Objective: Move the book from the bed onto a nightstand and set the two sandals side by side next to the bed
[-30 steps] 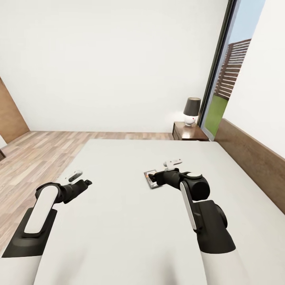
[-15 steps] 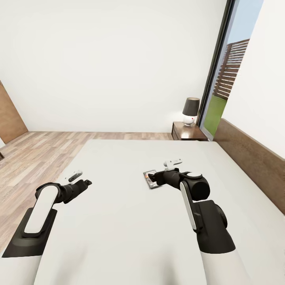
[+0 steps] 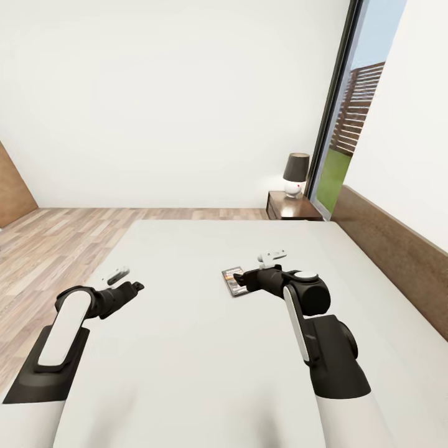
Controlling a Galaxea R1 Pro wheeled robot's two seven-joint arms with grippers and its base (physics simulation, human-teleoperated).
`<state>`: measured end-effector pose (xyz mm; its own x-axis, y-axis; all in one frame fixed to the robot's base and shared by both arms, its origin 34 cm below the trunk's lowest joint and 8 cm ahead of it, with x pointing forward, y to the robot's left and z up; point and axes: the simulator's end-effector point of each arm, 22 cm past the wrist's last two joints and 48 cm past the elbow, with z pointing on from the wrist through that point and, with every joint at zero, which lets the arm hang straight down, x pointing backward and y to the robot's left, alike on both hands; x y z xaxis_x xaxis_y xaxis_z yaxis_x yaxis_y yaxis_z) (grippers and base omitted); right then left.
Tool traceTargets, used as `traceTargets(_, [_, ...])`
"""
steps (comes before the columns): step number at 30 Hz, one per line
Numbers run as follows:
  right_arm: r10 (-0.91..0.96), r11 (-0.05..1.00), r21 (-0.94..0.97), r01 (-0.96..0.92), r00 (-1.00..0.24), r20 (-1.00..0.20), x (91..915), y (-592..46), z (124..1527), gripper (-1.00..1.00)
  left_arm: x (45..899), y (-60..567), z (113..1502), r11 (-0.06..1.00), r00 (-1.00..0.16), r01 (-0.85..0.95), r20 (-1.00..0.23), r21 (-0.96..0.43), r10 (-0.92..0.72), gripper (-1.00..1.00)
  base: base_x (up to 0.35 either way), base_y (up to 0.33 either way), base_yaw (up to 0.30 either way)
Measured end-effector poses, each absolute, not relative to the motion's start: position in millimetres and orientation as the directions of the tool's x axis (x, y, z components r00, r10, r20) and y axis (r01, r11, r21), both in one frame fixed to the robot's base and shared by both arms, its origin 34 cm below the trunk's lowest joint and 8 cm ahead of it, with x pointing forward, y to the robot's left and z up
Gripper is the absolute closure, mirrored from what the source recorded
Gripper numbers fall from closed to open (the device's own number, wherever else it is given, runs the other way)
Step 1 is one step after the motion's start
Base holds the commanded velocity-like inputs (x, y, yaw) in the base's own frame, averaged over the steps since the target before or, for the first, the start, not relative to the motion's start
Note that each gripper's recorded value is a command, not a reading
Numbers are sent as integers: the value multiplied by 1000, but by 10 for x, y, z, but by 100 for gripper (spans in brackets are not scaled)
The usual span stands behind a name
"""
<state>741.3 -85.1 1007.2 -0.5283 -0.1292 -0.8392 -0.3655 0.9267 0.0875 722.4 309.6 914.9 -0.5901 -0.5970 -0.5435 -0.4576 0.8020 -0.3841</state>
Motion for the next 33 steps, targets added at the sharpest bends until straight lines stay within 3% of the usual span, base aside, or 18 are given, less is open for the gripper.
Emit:
traceTargets(17, [-138,929,86,-360,-553,-822,7490,-840,9977,-100,7248,3080,9232,846,-631,-411,-563,-341,-534,-100,0,0,-1])
traceTargets(27, [-83,983,50,-174,-679,-730,8868,-1343,10088,-100,7260,2805,9258,860,-654,-366,-558,-357,-510,-100,0,0,0])
traceTargets(29, [17,990,97,-100,-602,-798,9362,-1352,10361,-100,7300,2698,9302,866,-660,-345,-562,-363,-499,-100,0,0,0])
traceTargets(33, [84,989,136,-56,-548,-832,9545,-1338,10585,-100,7356,2654,9400,874,-659,-322,-576,-365,-483,-100,0,0,0])
